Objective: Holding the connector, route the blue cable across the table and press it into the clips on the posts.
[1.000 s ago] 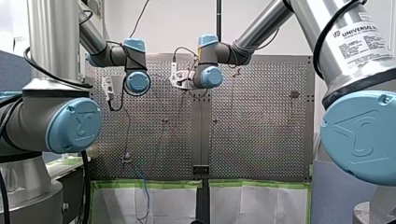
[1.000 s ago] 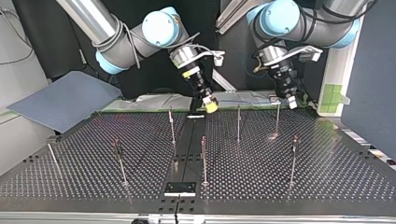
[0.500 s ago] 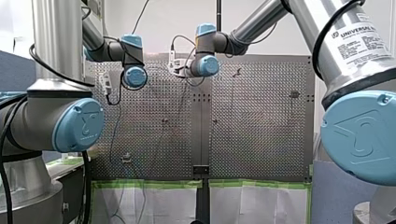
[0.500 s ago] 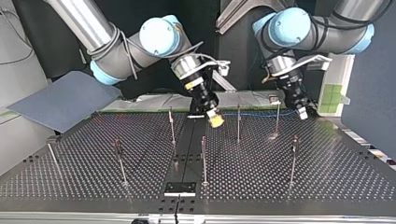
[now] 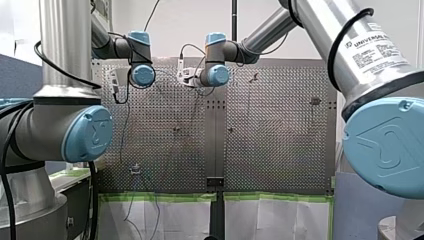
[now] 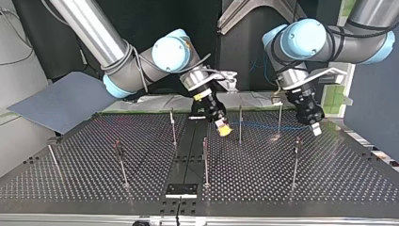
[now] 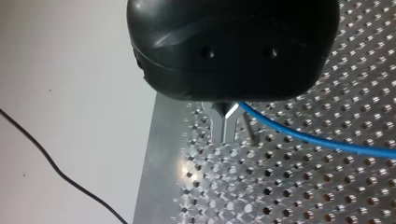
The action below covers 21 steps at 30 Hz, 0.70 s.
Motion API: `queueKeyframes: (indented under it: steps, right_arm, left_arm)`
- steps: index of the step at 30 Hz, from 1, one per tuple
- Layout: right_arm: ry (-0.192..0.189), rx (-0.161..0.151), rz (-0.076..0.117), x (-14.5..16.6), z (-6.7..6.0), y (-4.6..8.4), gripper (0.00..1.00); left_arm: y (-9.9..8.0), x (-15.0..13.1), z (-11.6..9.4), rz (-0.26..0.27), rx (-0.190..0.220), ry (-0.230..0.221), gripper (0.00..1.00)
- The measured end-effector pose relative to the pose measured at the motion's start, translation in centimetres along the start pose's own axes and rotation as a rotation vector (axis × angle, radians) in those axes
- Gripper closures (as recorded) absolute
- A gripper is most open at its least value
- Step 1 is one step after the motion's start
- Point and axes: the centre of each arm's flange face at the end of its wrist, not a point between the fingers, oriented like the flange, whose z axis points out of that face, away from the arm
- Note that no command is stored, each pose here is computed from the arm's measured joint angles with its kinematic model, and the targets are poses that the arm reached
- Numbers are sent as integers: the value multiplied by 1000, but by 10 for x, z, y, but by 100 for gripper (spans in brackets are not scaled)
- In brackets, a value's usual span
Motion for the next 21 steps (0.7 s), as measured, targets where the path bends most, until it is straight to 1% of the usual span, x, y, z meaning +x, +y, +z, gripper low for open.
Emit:
queueKeyframes:
  steps: [2, 6, 11, 15, 18, 21]
  right_arm:
    - [5, -2, -1, 3, 3, 2, 100]
    - [22, -6, -2, 12, 9, 5, 100]
    - [32, -7, -3, 16, 12, 7, 100]
    - [30, -8, -3, 15, 13, 7, 100]
    - [24, -9, -2, 11, 14, 8, 100]
    - [19, -10, -2, 7, 15, 8, 100]
  left_arm:
    - [1, -3, 5, 1, 2, -2, 100]
    - [9, -5, 16, 7, -4, -4, 100]
    - [21, -2, 30, 13, -2, -3, 100]
    - [21, 11, 36, 20, 27, 22, 100]
    - [19, 21, 38, 16, 49, 34, 100]
    - [17, 25, 42, -2, 74, 30, 100]
